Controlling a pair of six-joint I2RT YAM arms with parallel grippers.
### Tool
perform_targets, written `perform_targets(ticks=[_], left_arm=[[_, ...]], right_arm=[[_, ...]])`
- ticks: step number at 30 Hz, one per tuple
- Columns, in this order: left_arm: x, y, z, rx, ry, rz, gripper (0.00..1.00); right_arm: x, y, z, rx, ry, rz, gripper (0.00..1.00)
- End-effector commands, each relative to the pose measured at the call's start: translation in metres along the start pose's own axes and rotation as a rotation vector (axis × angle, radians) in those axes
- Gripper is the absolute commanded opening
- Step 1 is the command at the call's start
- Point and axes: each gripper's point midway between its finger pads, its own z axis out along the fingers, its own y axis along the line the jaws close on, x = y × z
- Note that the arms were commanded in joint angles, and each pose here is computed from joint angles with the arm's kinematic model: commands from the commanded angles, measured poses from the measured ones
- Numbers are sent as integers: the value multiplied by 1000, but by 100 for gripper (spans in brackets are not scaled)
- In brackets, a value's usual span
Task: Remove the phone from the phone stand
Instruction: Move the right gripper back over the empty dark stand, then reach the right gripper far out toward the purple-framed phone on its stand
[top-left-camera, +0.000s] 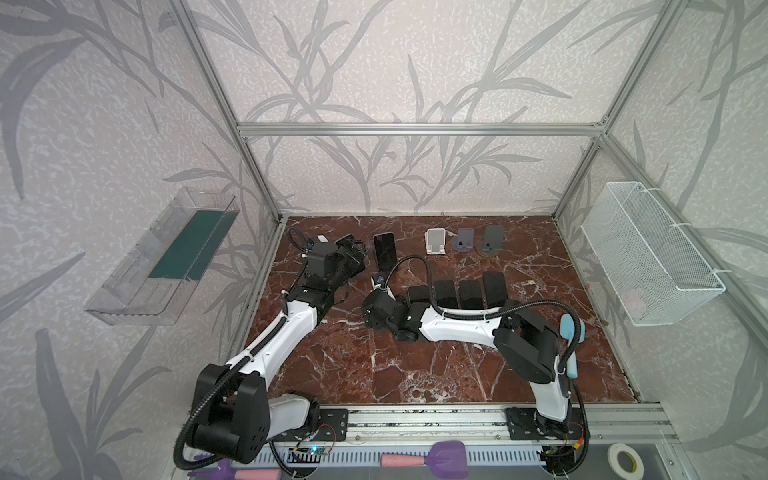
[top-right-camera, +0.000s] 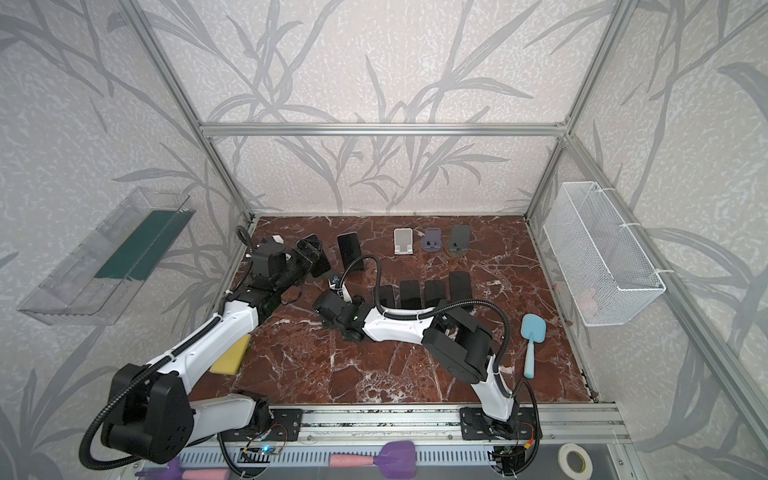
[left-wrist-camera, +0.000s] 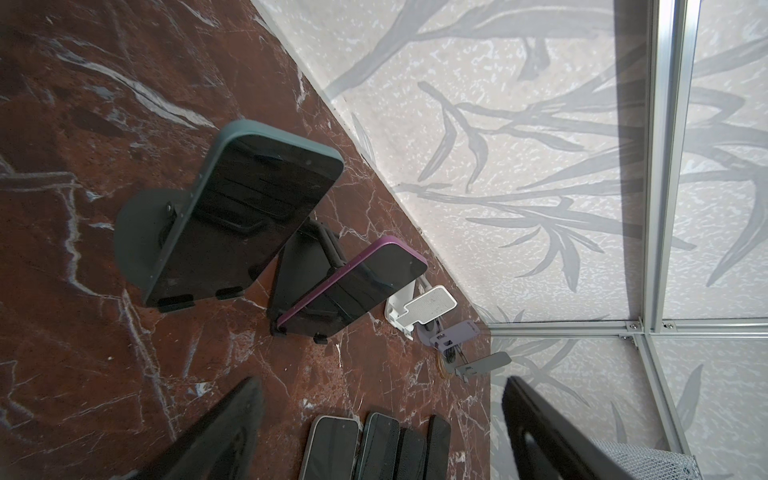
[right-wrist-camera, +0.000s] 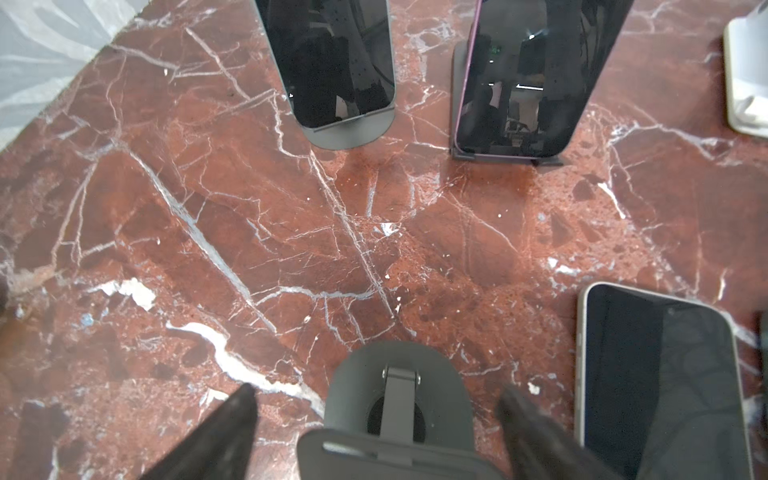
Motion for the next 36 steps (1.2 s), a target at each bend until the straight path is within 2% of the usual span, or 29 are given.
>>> perform_targets(ticks=[1, 6, 12, 26, 32, 36], left_arm=[[-8, -19, -8, 56, -23, 3, 91], [-9, -17, -7, 50, -28, 4, 90], [-9, -17, -8, 49, -31, 6, 91], [-11, -18, -10, 52, -41, 5, 91], [-12, -19, -11, 54, -43, 4, 91], [-13, -17, -11, 48, -49, 6, 91]], right_arm=[[5, -3, 0, 1, 2, 12, 79], [2, -4, -12, 0, -25, -8, 67], [-2, -10, -23, -4, -60, -14, 59], [-39, -12, -58, -25, -151, -45, 55], [-53, -42, -70, 15, -182, -15, 54], [-72, -78, -74, 69, -211, 13, 55]])
